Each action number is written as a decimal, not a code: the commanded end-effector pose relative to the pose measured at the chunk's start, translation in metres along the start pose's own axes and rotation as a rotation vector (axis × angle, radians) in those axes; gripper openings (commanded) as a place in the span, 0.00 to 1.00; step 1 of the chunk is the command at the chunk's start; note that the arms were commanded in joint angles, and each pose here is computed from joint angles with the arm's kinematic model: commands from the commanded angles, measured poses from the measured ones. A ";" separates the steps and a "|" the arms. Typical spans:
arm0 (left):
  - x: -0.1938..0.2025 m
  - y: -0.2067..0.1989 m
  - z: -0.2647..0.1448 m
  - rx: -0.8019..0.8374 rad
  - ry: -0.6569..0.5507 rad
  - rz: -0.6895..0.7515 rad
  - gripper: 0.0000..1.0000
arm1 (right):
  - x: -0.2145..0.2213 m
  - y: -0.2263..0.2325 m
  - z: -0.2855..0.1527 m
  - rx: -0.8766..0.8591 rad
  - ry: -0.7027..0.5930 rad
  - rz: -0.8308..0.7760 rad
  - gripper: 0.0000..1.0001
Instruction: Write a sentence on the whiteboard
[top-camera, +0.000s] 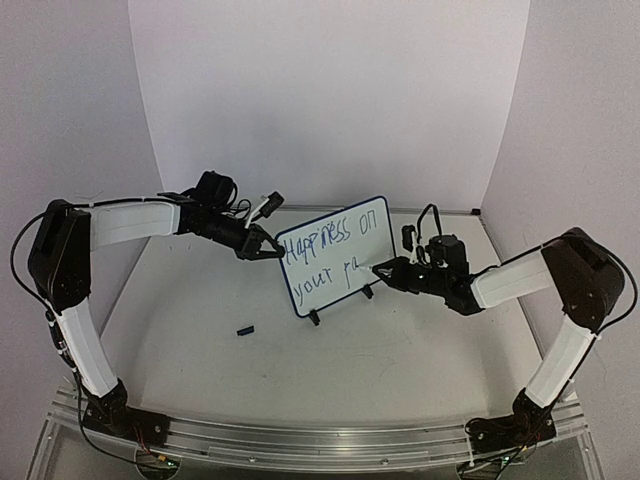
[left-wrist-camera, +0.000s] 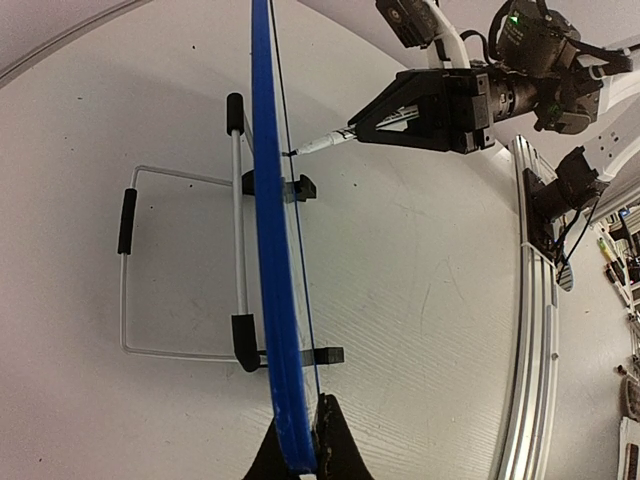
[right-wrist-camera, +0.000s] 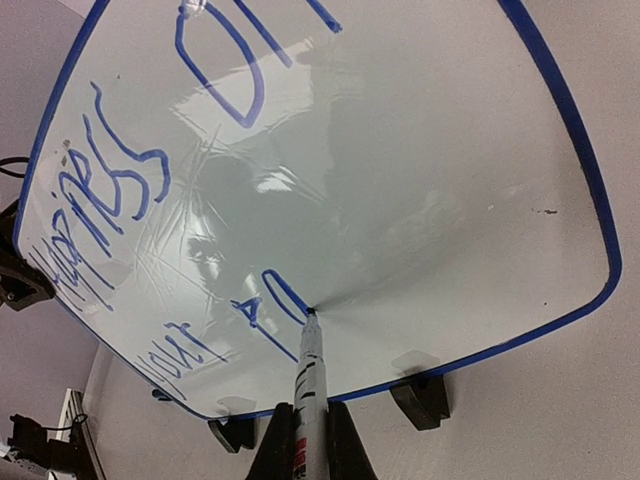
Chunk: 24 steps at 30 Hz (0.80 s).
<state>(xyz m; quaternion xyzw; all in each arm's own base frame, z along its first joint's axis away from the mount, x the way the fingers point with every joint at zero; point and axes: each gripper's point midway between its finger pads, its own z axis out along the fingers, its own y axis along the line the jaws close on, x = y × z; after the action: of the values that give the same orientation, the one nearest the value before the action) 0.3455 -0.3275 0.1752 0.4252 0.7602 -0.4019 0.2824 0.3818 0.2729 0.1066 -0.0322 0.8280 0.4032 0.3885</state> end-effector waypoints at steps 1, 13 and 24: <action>0.036 0.005 0.013 -0.046 0.128 -0.007 0.00 | -0.015 -0.002 -0.003 0.035 -0.052 -0.020 0.00; 0.035 0.005 0.011 -0.049 0.124 -0.002 0.00 | -0.038 0.029 -0.023 -0.032 -0.102 -0.079 0.00; 0.036 0.005 0.012 -0.049 0.126 -0.002 0.00 | -0.026 0.023 -0.008 -0.047 -0.049 -0.063 0.00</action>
<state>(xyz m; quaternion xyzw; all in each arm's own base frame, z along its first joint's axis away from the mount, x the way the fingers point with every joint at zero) 0.3449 -0.3282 0.1755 0.4309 0.7568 -0.4005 0.2848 0.3785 0.2704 0.1353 -0.0501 0.8162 0.4022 0.4117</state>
